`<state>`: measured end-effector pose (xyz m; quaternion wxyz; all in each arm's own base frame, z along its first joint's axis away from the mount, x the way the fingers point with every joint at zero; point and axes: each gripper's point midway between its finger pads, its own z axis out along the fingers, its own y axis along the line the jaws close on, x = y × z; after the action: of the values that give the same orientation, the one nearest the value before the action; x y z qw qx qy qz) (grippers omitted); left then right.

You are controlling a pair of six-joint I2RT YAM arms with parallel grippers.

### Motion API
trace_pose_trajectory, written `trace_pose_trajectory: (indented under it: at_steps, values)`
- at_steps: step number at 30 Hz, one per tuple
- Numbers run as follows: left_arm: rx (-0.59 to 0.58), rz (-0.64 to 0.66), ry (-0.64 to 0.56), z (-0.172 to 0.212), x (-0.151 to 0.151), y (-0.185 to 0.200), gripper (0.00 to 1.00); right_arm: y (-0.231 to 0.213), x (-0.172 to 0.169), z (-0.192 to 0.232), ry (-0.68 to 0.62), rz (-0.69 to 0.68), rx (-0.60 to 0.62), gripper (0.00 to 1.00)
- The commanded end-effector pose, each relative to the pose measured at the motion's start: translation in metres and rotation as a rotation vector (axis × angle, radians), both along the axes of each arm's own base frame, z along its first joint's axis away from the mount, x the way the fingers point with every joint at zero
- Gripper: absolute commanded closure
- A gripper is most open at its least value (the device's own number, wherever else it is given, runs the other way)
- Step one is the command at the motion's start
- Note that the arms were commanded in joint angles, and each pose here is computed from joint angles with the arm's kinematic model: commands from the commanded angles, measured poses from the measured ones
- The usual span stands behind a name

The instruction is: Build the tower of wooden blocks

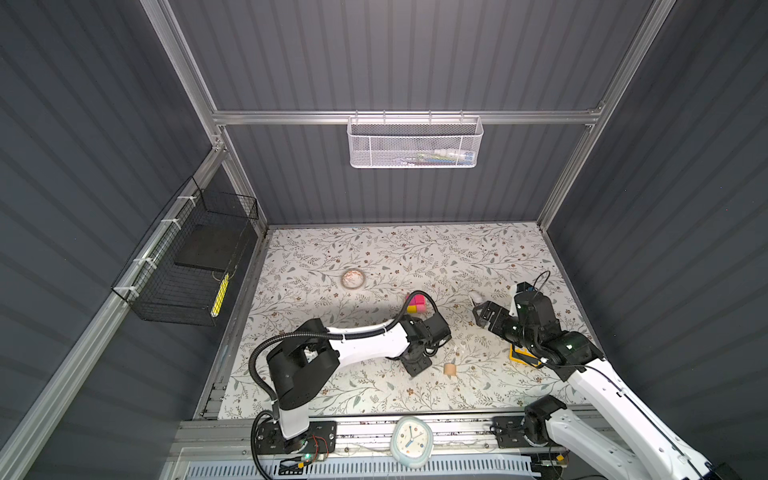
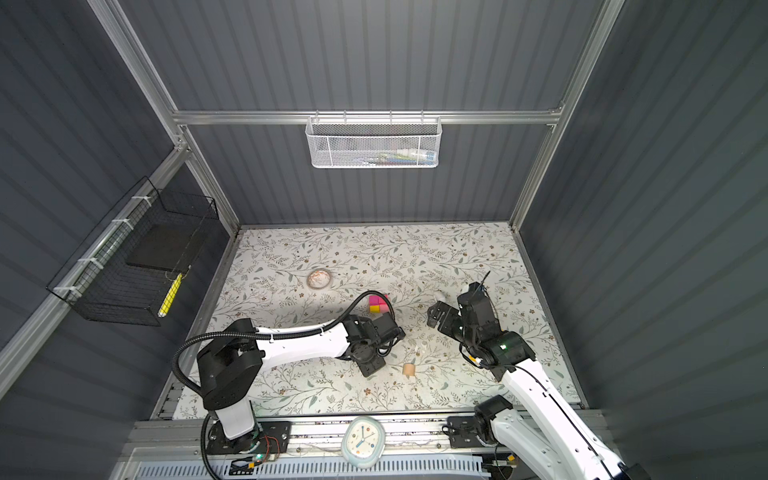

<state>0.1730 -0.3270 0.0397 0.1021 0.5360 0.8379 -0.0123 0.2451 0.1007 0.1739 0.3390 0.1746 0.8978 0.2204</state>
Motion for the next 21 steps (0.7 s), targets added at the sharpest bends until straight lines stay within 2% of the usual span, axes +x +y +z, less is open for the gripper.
trace_pose_trajectory:
  at_steps: [1,12,17,18,21]
  values:
    - [0.062,-0.087,-0.009,-0.004,0.003,-0.001,1.00,-0.008,-0.002,0.011,-0.027,-0.012,-0.031,0.01]
    - [0.104,-0.205,0.018,-0.023,0.008,-0.019,1.00,-0.017,-0.007,0.019,-0.055,-0.025,-0.062,0.01]
    - [0.137,-0.219,0.022,-0.031,0.010,-0.017,1.00,-0.019,-0.009,0.019,-0.054,-0.028,-0.066,0.01]
    - [0.145,-0.218,0.023,-0.033,0.009,-0.016,0.99,-0.020,-0.009,0.019,-0.055,-0.030,-0.067,0.01]
    - [0.149,-0.203,0.016,-0.034,0.011,-0.015,0.90,-0.020,-0.010,0.019,-0.055,-0.033,-0.068,0.01]
